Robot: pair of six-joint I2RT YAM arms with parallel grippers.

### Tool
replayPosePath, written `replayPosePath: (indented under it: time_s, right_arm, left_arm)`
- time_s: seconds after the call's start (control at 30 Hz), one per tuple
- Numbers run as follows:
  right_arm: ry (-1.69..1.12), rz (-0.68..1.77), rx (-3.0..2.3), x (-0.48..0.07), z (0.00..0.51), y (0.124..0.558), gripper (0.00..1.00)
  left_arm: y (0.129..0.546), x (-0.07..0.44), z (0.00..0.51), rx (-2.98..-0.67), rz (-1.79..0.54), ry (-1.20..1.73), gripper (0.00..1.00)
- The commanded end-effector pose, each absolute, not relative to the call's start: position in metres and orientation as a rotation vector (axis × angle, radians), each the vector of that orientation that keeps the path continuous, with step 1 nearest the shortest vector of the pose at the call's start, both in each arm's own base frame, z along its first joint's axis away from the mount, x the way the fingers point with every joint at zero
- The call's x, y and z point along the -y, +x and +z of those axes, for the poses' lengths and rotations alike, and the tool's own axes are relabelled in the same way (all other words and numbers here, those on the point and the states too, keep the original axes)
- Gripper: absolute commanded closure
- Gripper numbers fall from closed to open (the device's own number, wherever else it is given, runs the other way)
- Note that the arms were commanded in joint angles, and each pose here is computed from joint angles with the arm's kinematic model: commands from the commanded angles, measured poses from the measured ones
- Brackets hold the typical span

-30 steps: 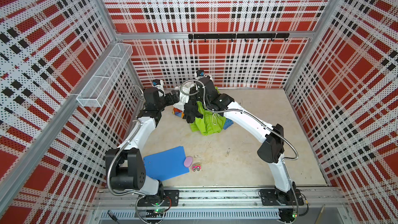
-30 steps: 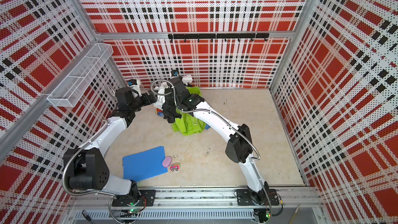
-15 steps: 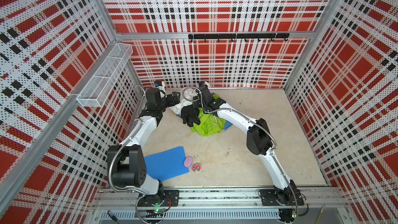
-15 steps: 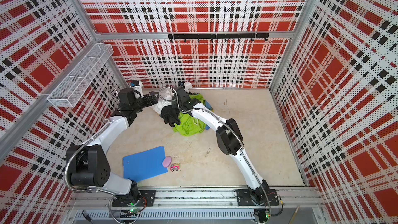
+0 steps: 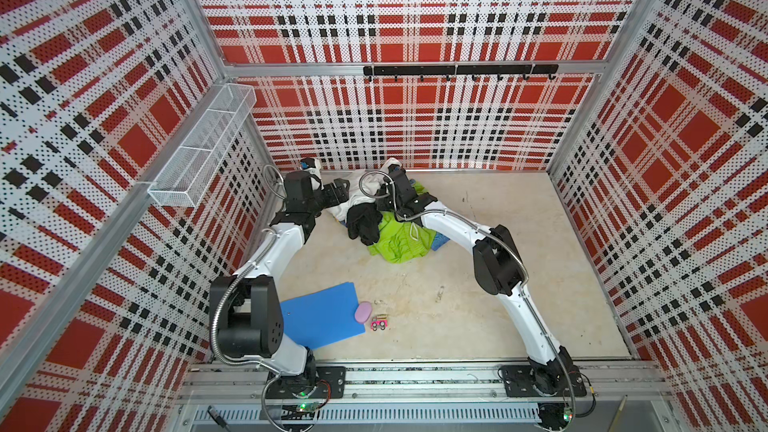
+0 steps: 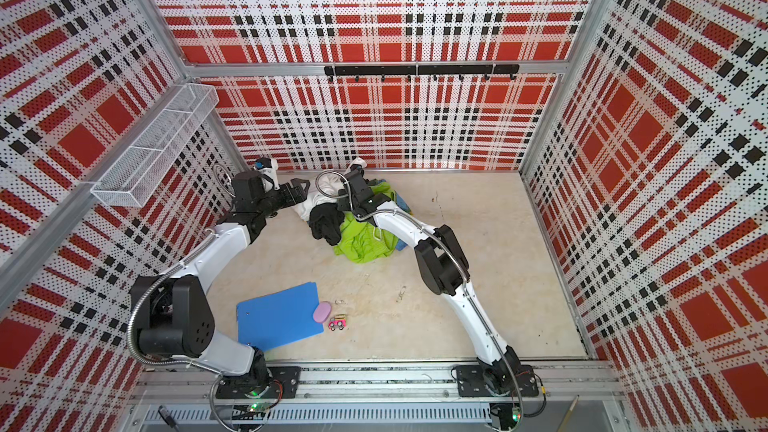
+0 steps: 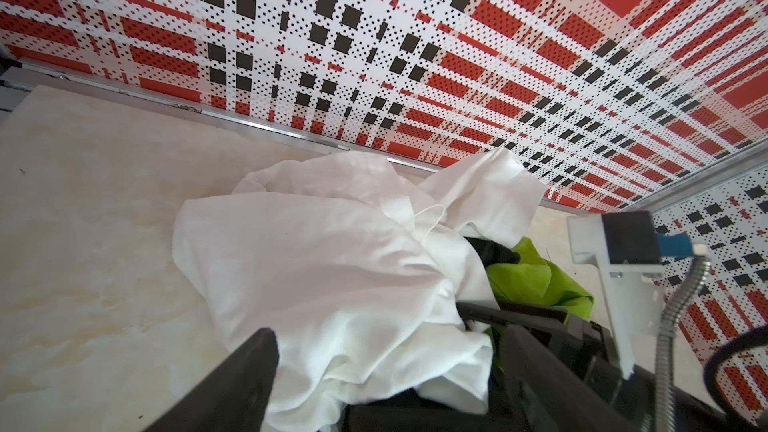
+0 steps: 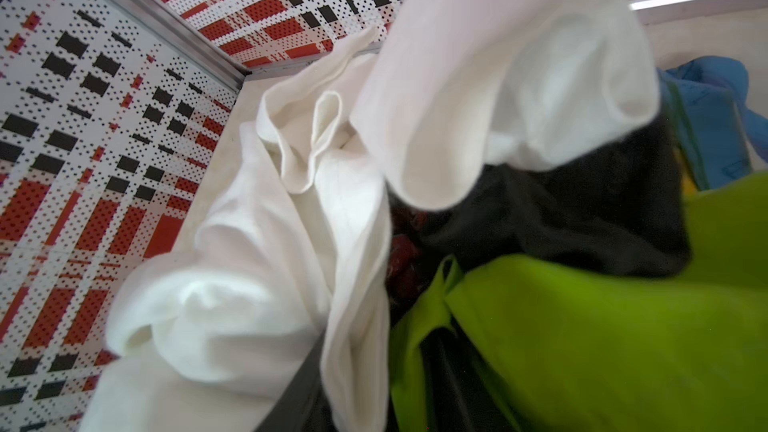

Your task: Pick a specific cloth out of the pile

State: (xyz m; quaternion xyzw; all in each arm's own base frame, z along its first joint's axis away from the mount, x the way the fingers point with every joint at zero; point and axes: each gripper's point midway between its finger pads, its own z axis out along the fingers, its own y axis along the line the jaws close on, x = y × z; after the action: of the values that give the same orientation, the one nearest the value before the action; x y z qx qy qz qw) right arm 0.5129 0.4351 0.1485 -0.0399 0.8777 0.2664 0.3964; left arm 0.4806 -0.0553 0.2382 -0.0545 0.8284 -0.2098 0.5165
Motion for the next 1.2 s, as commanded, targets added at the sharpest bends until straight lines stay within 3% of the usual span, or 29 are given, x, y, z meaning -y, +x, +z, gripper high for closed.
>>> replayPosePath:
  time_s: [0.0, 0.37, 0.53, 0.8, 0.87, 0.97, 1.17]
  right_arm:
    - [-0.118, 0.773, -2.069, -0.429, 0.227, 0.506, 0.55]
    - [-0.14, 0.744, -1.926, -0.38, 0.301, 0.471, 0.42]
    - [-0.135, 0.717, -1.904, -0.357, 0.307, 0.453, 0.38]
    - [-0.196, 0.722, -1.895, -0.349, 0.297, 0.435, 0.31]
    - [-0.213, 0.739, -1.892, -0.351, 0.293, 0.43, 0.26]
    - [-0.237, 0.757, -1.894, -0.351, 0.286, 0.424, 0.11]
    - [-0.197, 0.744, -1.877, -0.337, 0.285, 0.42, 0.0]
  left_arm:
    - [0.483, 0.063, 0.24, -1.982, -0.521, -0.115, 0.12]
    - [0.468, 0.11, 0.224, -2.127, -0.363, -0.073, 0.17]
    - [0.466, 0.133, 0.199, -2.198, -0.322, -0.05, 0.17]
    - [0.501, 0.131, 0.154, -2.279, -0.293, -0.145, 0.17]
    - [0.512, 0.128, 0.143, -2.291, -0.264, -0.167, 0.17]
    - [0.527, 0.124, 0.128, -2.296, -0.288, -0.2, 0.17]
    - [0.539, 0.135, 0.098, -2.342, -0.353, -0.169, 0.18]
